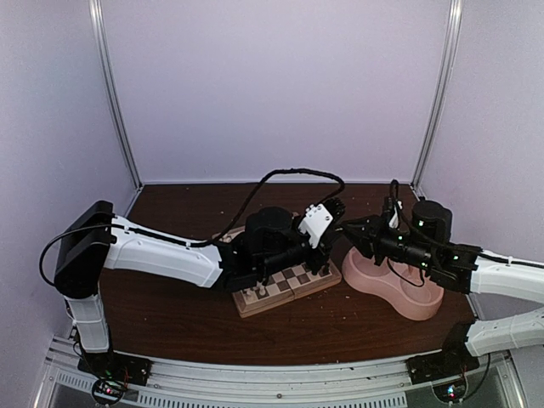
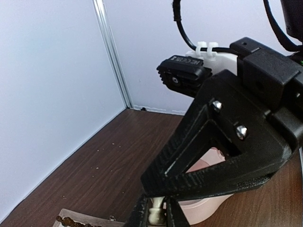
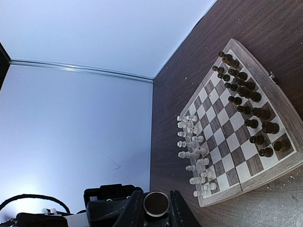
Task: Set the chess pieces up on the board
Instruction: Pass from the right arm to the left
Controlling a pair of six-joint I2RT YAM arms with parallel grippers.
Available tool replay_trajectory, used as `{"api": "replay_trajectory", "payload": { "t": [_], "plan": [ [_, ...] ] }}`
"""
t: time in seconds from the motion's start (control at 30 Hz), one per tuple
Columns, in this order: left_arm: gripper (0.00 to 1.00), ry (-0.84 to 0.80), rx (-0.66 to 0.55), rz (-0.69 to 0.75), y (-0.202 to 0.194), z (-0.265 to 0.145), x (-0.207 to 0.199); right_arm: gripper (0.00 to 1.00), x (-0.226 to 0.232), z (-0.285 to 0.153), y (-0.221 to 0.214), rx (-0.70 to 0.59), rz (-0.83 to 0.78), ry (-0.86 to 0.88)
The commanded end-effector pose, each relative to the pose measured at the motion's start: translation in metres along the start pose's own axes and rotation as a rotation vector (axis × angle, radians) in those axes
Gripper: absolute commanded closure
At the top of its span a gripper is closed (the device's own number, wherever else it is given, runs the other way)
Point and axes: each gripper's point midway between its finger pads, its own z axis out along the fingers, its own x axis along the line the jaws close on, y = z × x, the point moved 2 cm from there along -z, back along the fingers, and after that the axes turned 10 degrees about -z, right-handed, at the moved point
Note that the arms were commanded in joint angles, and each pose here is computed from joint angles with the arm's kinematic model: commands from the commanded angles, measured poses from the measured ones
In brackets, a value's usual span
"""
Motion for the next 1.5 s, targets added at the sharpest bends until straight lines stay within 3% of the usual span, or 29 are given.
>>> {"api": "replay_trajectory", "payload": {
  "t": [0.0,0.13,0.2,0.67,0.8,1.0,1.23,1.47],
  "plan": [
    [0.88,-0.003,-0.067,-0.019,0.0165,0.003,-0.0006,0.8,0.0025,-0.0034,0.0005,-0.013,0.002,0.016],
    [0.7,0.002,-0.063,-0.028,0.0145,0.0035,0.0001,0.8,0.0012,-0.0037,0.0002,-0.016,0.02,0.019],
    [0.68,0.003,-0.063,-0.034,0.0137,0.0034,0.0004,0.8,0.0014,-0.0039,0.0008,-0.026,0.045,0.034],
    [0.79,-0.012,-0.084,-0.033,0.0127,0.0012,-0.0012,0.81,0.0035,-0.0066,0.0031,-0.044,0.098,0.066],
    [0.71,-0.013,-0.083,-0.034,0.0118,0.0013,-0.0017,0.81,0.0048,-0.0068,0.0037,-0.049,0.108,0.076],
    [0.7,-0.011,-0.083,-0.038,0.0114,0.0007,-0.0013,0.81,0.0042,-0.0054,0.0034,-0.049,0.122,0.082],
    [0.74,-0.034,-0.082,-0.041,0.0099,0.0001,-0.0045,0.81,0.0037,-0.0073,0.0044,-0.059,0.131,0.086],
    [0.88,-0.045,-0.078,-0.042,0.0092,-0.0005,-0.0063,0.81,0.0027,-0.0082,0.0037,-0.059,0.136,0.087]
  ]
}}
